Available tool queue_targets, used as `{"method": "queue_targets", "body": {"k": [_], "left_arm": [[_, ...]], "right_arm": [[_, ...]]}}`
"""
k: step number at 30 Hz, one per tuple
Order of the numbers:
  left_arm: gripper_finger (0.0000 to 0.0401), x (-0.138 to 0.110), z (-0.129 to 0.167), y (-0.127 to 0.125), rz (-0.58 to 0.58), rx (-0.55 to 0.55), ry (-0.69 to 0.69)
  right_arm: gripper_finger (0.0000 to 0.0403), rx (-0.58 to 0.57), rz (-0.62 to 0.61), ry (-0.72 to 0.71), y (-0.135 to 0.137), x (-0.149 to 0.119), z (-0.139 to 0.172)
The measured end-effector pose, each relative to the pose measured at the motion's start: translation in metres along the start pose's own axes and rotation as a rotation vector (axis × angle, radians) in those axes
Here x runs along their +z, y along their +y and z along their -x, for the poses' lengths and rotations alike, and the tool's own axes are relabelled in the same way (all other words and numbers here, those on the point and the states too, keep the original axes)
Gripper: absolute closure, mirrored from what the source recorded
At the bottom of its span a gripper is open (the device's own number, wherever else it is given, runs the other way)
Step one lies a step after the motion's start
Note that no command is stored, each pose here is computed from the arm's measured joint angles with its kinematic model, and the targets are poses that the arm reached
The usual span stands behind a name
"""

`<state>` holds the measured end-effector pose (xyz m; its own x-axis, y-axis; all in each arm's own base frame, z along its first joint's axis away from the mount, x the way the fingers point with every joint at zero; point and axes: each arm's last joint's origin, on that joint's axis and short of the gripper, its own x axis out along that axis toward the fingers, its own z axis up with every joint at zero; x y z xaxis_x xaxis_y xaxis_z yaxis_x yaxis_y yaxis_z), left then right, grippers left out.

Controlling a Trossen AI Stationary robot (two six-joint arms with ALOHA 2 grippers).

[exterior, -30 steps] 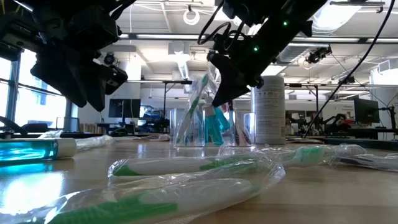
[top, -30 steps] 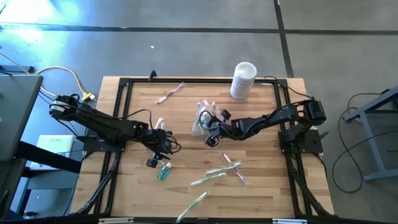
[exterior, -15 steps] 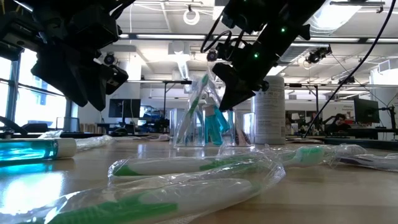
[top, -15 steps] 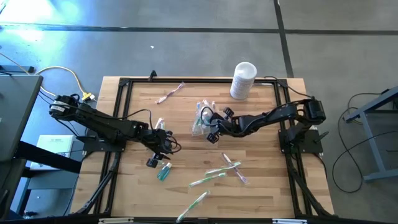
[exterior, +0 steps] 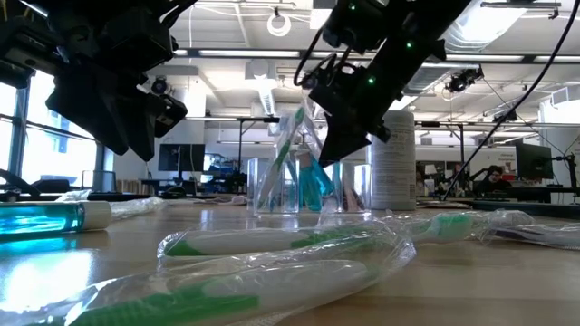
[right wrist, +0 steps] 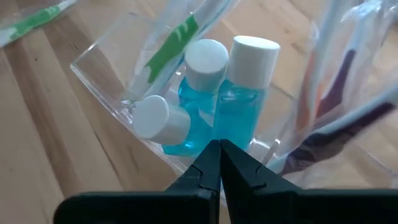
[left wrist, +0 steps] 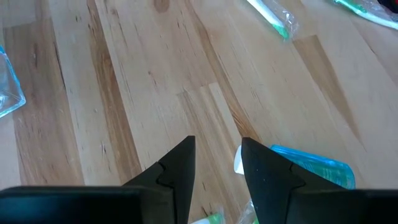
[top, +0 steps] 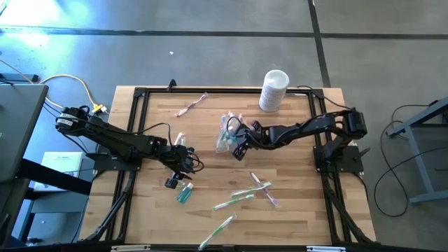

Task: Pick & Place toothbrushing station
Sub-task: Put the blue mouthwash bottle into the transparent organizer

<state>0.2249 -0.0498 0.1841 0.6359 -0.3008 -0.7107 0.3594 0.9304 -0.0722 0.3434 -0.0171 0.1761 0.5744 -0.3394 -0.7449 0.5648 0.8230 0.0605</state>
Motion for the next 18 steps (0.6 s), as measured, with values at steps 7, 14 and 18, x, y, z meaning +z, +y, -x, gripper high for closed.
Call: {"method": "queue_targets", "body": {"k": [7,14,18], "left_arm": [[0.0274,0.0000,0.0000,0.0000,0.000,0.000,0.000],[0.0274,0.0000,0.0000,0.0000,0.000,0.000,0.000],[0.0274,-0.0001,0.0000,0.0000,0.000,0.000,0.001]], "right_arm": [[0.0401,0.004,-0.017,0.035,-0.0045,-0.0004,-0.0012],[0.0400,0.024,-0.001,0.048,-0.0041,-0.0008,0.0005],[0.0401,0.012,0.030,0.057,-0.0014,0.0016,0.0038]]}}
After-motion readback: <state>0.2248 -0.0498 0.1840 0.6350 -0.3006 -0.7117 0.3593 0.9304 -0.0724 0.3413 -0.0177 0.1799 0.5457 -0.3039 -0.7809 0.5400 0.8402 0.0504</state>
